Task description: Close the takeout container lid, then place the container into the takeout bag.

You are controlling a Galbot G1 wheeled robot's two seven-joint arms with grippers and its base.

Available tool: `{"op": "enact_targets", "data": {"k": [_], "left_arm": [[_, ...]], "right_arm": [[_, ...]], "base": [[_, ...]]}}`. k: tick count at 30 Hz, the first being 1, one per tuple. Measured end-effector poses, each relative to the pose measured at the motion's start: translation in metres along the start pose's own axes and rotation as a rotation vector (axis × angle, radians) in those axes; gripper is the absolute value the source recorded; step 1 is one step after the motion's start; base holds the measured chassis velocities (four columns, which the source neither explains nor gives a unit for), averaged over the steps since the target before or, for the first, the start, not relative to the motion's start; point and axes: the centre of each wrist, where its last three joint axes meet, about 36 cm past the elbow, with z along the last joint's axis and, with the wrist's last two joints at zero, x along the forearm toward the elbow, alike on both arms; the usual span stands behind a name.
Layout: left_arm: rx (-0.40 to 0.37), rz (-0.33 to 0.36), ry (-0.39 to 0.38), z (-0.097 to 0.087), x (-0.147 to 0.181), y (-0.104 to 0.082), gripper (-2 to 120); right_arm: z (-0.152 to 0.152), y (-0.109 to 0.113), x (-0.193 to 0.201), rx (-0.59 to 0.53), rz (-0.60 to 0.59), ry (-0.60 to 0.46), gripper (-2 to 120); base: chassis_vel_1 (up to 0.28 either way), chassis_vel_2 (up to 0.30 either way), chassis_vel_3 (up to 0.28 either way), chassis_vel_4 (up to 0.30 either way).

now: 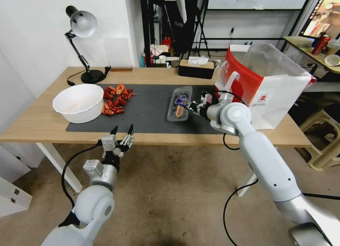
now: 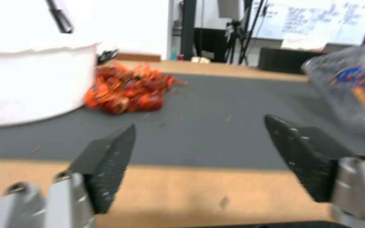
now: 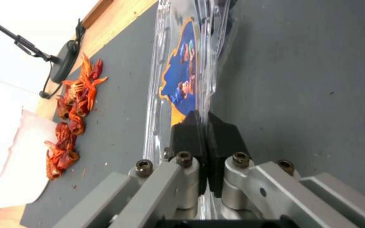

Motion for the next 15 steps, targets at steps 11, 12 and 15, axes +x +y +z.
{"op": "enact_targets", "data": {"k": [11, 12, 15], "left_arm": [[-0.018, -0.034, 0.03, 0.02, 0.029, 0.006, 100], [-0.017, -0.035, 0.032, 0.022, 0.031, 0.006, 100], [-0.013, -0.036, 0.039, 0.023, 0.034, 0.007, 100]], "right_arm": [[0.0, 0.002, -0.002, -0.002, -0.009, 0.001, 0], [0.0, 0.003, -0.002, -0.001, -0.009, 0.001, 0], [0.0, 0.004, -0.002, -0.004, -0.014, 0.003, 0]], "base": [[0.0, 0.0, 0.0, 0.0], [0.0, 0.0, 0.0, 0.0], [0.0, 0.0, 0.0, 0.0]]}}
